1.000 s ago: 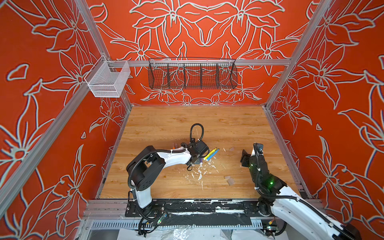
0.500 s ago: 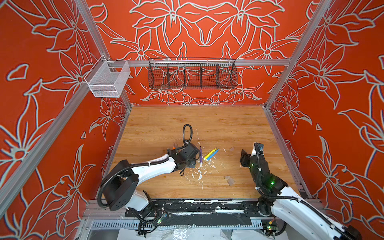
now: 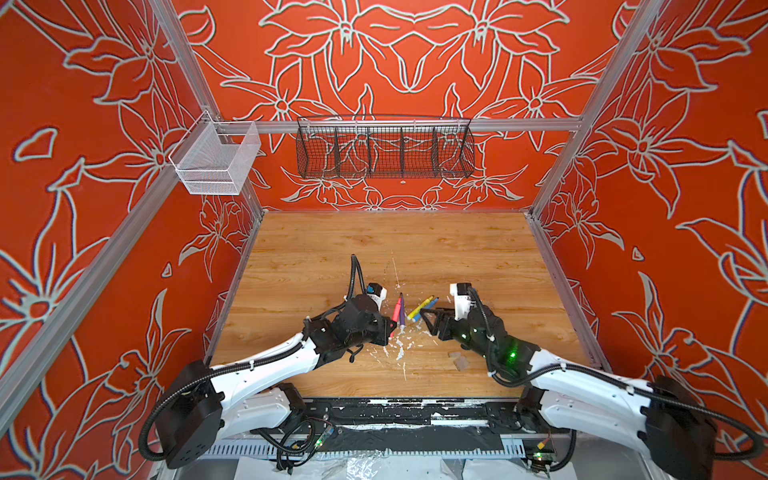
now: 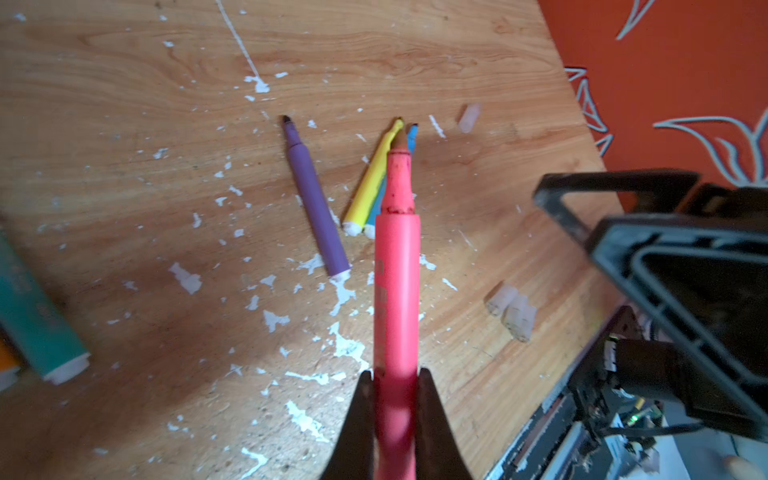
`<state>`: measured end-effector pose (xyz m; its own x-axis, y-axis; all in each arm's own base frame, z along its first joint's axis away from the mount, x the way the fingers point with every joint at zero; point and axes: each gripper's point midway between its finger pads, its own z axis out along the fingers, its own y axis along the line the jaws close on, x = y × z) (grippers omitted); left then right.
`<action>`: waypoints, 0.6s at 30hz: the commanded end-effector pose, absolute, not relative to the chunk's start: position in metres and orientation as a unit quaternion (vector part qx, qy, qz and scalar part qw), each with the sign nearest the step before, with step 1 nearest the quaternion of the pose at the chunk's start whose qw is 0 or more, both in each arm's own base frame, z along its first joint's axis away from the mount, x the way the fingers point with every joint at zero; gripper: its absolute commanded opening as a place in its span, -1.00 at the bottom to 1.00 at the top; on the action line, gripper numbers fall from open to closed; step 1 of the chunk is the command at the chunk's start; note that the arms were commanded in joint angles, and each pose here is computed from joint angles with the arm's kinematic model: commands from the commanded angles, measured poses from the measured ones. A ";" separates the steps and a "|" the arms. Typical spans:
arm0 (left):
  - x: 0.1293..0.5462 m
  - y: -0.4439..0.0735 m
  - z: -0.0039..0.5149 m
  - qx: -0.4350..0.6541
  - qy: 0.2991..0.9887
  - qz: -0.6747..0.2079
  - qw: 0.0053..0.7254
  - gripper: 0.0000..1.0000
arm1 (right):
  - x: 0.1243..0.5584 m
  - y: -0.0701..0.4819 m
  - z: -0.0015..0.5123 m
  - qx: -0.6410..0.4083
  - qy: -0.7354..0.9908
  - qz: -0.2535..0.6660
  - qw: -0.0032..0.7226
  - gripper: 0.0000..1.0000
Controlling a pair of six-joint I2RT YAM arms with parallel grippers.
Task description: Insert the pens into the pen caps
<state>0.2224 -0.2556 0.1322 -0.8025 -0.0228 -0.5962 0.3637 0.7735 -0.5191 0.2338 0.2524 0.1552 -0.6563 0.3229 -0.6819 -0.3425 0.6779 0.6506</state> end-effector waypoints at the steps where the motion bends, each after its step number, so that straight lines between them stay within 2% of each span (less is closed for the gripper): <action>1: 0.214 -0.269 0.149 0.126 0.868 -0.365 0.313 -1.00 | 0.230 0.288 0.206 0.008 0.752 0.514 0.413 0.32; 9: 0.205 -0.270 0.158 0.138 0.855 -0.382 0.323 -1.00 | 0.230 0.327 0.207 0.003 0.745 0.529 0.406 0.27; 13: 0.203 -0.266 0.159 0.137 0.853 -0.382 0.327 -1.00 | 0.234 0.333 0.203 0.015 0.745 0.531 0.403 0.07; 18: 0.202 -0.262 0.166 0.137 0.848 -0.384 0.339 -1.00 | 0.235 0.336 0.198 0.020 0.750 0.526 0.401 -0.03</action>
